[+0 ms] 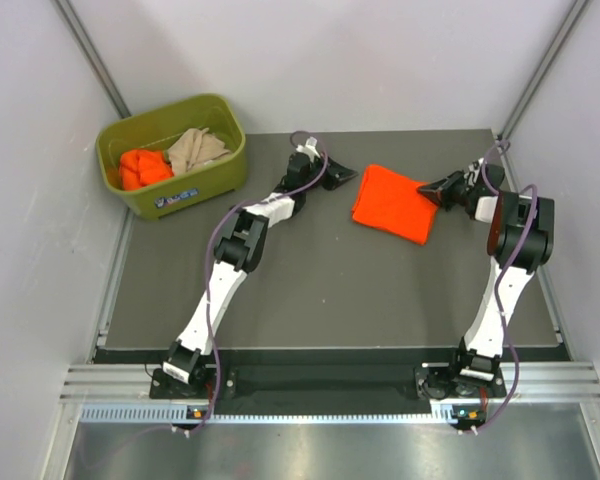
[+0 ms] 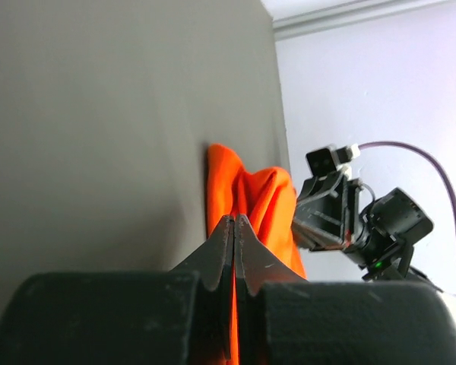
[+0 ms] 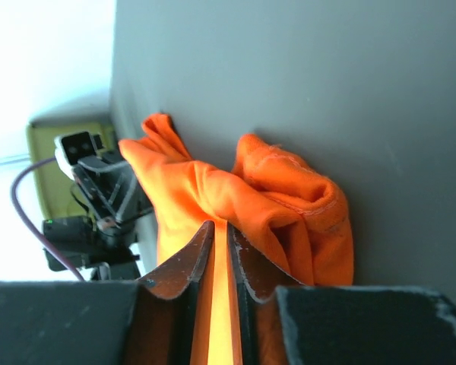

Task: Fold and stack the t-shirts
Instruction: Fold the tshirt

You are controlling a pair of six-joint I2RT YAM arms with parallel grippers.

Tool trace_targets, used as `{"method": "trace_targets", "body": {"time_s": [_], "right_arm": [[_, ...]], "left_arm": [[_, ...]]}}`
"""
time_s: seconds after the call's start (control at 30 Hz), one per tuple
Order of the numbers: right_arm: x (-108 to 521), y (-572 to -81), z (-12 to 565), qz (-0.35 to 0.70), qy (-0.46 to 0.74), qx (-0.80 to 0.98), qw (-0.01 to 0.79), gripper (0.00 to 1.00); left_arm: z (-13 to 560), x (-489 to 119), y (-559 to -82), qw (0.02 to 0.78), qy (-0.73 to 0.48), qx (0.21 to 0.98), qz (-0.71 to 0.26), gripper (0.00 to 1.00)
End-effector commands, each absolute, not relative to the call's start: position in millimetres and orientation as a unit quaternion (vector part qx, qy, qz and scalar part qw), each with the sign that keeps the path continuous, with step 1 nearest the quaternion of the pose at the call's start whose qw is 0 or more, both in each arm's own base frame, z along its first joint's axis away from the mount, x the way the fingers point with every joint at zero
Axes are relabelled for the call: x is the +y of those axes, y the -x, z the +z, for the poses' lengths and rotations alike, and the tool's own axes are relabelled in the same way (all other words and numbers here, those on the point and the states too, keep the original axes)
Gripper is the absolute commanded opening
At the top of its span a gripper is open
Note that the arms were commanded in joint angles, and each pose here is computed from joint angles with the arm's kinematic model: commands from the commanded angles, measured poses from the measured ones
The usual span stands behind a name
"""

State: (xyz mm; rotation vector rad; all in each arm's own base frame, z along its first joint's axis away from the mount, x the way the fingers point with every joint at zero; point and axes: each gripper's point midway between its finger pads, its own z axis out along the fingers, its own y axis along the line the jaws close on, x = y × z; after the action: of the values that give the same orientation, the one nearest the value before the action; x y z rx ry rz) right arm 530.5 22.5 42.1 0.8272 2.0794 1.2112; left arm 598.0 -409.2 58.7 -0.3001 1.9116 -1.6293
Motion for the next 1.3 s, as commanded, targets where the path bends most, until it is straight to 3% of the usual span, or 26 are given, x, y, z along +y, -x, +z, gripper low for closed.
{"method": "trace_targets", "body": {"time_s": [0.0,0.27,0.53,0.93,1.13,1.27], "right_arm": [[20.6,-548.3,78.7,0.477,-0.292,0.756,0.339,0.13],[29.8,-546.4,122.5,0.492,-0.275,0.741,0.365,0.15],[28.7,-551.0,97.3,0.494,-0.297,0.737,0.353,0.11],[-4.5,-544.4,31.4,0.461,-0.362,0.737,0.336,0.09],[-19.6,-551.7,30.2,0.453,-0.368,0.739,0.338,0.12],[-18.5,-562.5,61.0,0.464,-0.336,0.743,0.348,0.14]], "left_arm": [[128.8,-415.1,-590.1,0.33,0.064,0.706,-0.624,0.0],[176.7,-438.7,-569.5,0.362,0.025,0.689,-0.627,0.0],[134.7,-488.2,-556.9,0.329,0.071,0.658,-0.673,0.0],[70.2,-471.2,-596.1,0.361,0.196,0.677,-0.611,0.0],[73.5,-468.4,-589.4,0.344,0.159,0.697,-0.609,0.0],[93.9,-470.1,-570.3,0.325,0.11,0.712,-0.613,0.0]]}}
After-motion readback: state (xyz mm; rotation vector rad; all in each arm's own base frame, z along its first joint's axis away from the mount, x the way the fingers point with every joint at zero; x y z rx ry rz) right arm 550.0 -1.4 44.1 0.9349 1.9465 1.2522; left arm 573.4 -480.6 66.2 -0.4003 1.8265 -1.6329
